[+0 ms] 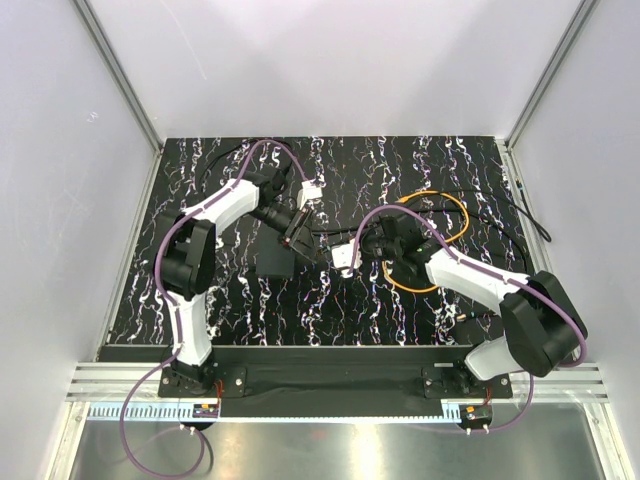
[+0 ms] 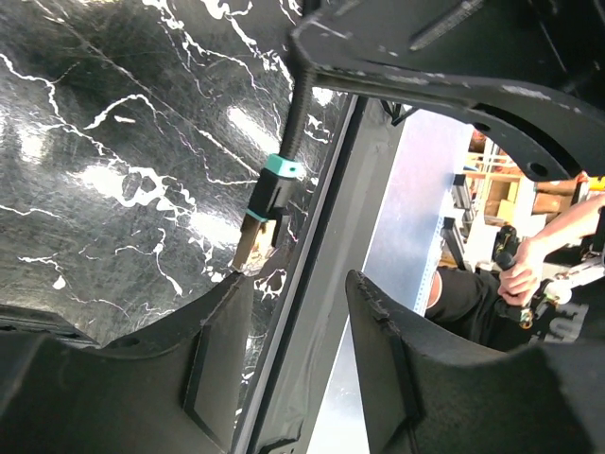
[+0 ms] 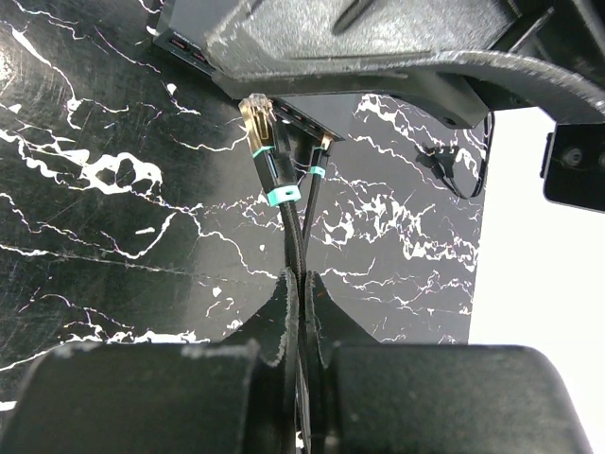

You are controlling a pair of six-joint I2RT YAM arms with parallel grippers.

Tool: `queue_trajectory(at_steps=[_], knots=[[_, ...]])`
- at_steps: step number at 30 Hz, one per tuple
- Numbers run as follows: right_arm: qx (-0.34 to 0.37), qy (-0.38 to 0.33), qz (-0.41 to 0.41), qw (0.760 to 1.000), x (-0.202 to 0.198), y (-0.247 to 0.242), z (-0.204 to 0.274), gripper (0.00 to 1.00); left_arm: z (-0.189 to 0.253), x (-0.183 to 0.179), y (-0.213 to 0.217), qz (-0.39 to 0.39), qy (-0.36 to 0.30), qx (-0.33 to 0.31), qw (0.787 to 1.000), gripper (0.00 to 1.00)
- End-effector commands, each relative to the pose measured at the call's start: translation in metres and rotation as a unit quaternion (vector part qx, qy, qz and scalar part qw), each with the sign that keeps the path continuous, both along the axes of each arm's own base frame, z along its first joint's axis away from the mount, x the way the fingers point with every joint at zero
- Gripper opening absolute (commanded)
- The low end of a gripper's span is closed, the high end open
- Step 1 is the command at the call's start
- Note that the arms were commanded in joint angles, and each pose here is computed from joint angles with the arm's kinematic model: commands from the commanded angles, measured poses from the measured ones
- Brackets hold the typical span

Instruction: Insert the plug into the switch port

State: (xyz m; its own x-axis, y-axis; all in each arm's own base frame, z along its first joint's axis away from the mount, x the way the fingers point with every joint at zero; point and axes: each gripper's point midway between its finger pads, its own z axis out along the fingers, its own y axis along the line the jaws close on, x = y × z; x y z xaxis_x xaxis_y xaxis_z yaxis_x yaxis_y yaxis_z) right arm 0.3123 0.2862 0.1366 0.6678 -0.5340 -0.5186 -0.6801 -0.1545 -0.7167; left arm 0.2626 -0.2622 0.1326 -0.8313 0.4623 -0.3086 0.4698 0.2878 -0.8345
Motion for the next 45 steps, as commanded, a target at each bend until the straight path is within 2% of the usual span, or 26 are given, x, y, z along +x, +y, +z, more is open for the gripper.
queue_trajectory(at_steps=[1, 14, 17, 18, 20, 21, 24, 25, 26, 28, 29, 32, 39, 45], knots=[[0.043, -0.027, 0.013, 0.999, -0.002, 0.009, 0.031, 0.0, 0.01, 0.016, -0.011, 0.008, -0.022, -0.036, 0.999, 0.48], [0.036, -0.036, 0.02, 0.999, -0.001, 0.01, 0.031, 0.0, -0.006, 0.021, 0.002, 0.009, -0.029, 0.009, 1.0, 0.49], [0.037, -0.039, 0.025, 0.998, -0.001, 0.011, 0.032, 0.0, 0.004, 0.022, -0.001, 0.011, -0.029, -0.013, 0.999, 0.41], [0.037, -0.038, 0.026, 0.998, -0.002, 0.011, 0.031, 0.0, 0.007, 0.022, -0.002, 0.011, -0.028, -0.025, 0.999, 0.33], [0.038, -0.035, 0.029, 0.998, -0.003, 0.012, 0.031, 0.0, 0.011, 0.023, -0.004, 0.011, -0.029, -0.036, 0.999, 0.27], [0.037, -0.033, 0.031, 0.998, -0.005, 0.012, 0.03, 0.0, 0.014, 0.023, -0.005, 0.009, -0.028, -0.042, 0.999, 0.21], [0.04, -0.029, 0.031, 0.998, -0.005, 0.013, 0.031, 0.0, 0.013, 0.022, -0.006, 0.003, -0.028, -0.046, 0.999, 0.13], [0.041, -0.026, 0.034, 0.998, -0.006, 0.014, 0.031, 0.0, 0.013, 0.021, -0.005, 0.001, -0.029, -0.046, 0.999, 0.06], [0.037, -0.015, 0.035, 0.999, -0.008, 0.013, 0.029, 0.02, 0.014, 0.021, -0.005, 0.0, -0.029, -0.048, 0.998, 0.03], [0.039, 0.001, 0.042, 0.998, -0.011, 0.016, 0.033, 0.22, 0.014, 0.02, -0.005, -0.004, -0.034, -0.048, 0.998, 0.0], [0.041, 0.008, 0.045, 0.998, -0.012, 0.018, 0.035, 0.35, 0.015, 0.021, -0.004, -0.004, -0.039, -0.049, 0.998, 0.0], [0.042, 0.063, 0.04, 0.996, -0.017, 0.021, 0.036, 0.45, 0.016, 0.02, -0.004, -0.01, -0.053, -0.048, 0.997, 0.0], [0.032, 0.132, 0.032, 0.99, -0.017, 0.027, 0.037, 0.36, 0.015, 0.019, -0.001, -0.018, -0.065, -0.041, 0.997, 0.0], [0.003, 0.144, 0.051, 0.988, -0.024, 0.025, 0.024, 0.37, 0.016, 0.017, 0.0, -0.026, -0.072, -0.04, 0.996, 0.0]])
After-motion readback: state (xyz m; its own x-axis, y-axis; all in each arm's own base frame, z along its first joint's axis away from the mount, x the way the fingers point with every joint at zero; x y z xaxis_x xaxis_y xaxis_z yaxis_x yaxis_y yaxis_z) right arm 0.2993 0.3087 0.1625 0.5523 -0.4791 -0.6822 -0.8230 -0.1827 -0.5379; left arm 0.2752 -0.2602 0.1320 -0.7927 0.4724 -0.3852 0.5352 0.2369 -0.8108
